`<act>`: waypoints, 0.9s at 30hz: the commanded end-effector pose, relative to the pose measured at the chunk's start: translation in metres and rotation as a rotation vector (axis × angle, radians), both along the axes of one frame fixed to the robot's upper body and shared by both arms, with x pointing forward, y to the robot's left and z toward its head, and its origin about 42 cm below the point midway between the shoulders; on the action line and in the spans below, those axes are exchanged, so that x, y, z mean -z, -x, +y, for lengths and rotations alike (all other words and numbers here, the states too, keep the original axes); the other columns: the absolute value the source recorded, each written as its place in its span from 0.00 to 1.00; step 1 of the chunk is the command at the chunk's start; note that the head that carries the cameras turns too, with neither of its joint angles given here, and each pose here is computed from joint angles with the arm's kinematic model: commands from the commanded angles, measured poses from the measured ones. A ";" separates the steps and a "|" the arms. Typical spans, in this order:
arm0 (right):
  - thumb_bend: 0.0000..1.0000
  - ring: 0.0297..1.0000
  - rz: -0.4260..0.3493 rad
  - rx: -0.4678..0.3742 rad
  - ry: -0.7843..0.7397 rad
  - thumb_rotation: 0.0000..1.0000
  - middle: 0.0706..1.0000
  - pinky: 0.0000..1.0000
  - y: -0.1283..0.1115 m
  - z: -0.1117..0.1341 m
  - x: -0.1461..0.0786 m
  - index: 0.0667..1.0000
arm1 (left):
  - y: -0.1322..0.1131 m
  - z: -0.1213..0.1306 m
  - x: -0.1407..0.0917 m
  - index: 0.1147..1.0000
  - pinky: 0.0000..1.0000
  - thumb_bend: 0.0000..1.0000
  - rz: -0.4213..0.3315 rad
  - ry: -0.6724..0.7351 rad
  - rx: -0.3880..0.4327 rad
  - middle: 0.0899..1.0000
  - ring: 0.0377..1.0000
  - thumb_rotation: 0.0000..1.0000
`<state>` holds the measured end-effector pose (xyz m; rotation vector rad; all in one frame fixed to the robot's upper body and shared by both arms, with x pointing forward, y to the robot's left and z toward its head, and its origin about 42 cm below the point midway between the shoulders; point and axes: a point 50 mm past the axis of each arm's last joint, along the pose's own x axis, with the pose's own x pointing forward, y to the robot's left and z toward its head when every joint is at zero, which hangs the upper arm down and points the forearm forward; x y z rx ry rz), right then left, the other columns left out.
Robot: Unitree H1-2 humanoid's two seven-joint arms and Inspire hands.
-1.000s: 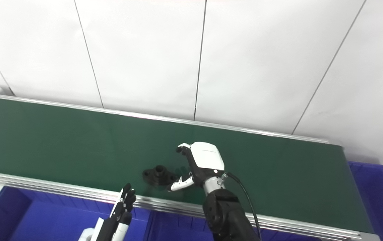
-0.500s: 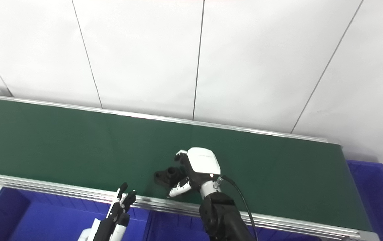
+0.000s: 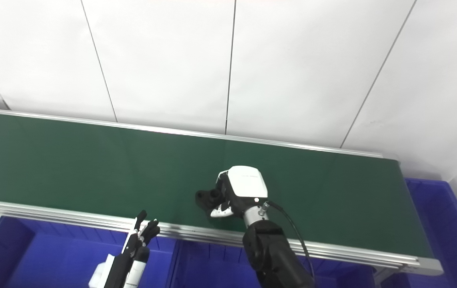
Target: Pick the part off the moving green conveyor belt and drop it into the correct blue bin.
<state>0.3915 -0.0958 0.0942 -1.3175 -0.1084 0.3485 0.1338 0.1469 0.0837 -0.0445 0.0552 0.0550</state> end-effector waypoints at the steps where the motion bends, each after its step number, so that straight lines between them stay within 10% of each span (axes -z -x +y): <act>1: 0.52 0.20 0.121 0.038 0.074 0.13 0.28 0.16 0.015 -0.013 0.033 0.45 | -0.001 -0.019 -0.015 1.00 1.00 0.55 -0.050 0.044 0.009 0.91 0.90 0.93; 13: 0.52 0.26 0.125 0.066 0.062 0.13 0.32 0.21 0.018 -0.016 0.040 0.45 | 0.000 -0.017 -0.013 1.00 1.00 0.54 -0.050 0.042 0.011 0.91 0.89 0.92; 22: 0.52 0.19 -0.108 -0.065 0.091 0.13 0.26 0.16 0.021 -0.019 0.031 0.45 | 0.000 -0.015 -0.011 1.00 0.99 0.53 -0.048 0.032 0.010 0.90 0.88 0.94; 27: 0.53 0.25 -0.254 -0.140 0.115 0.01 0.42 0.21 0.018 -0.022 0.020 0.45 | 0.000 -0.015 -0.011 1.00 1.00 0.53 -0.046 0.034 0.015 0.89 0.89 0.94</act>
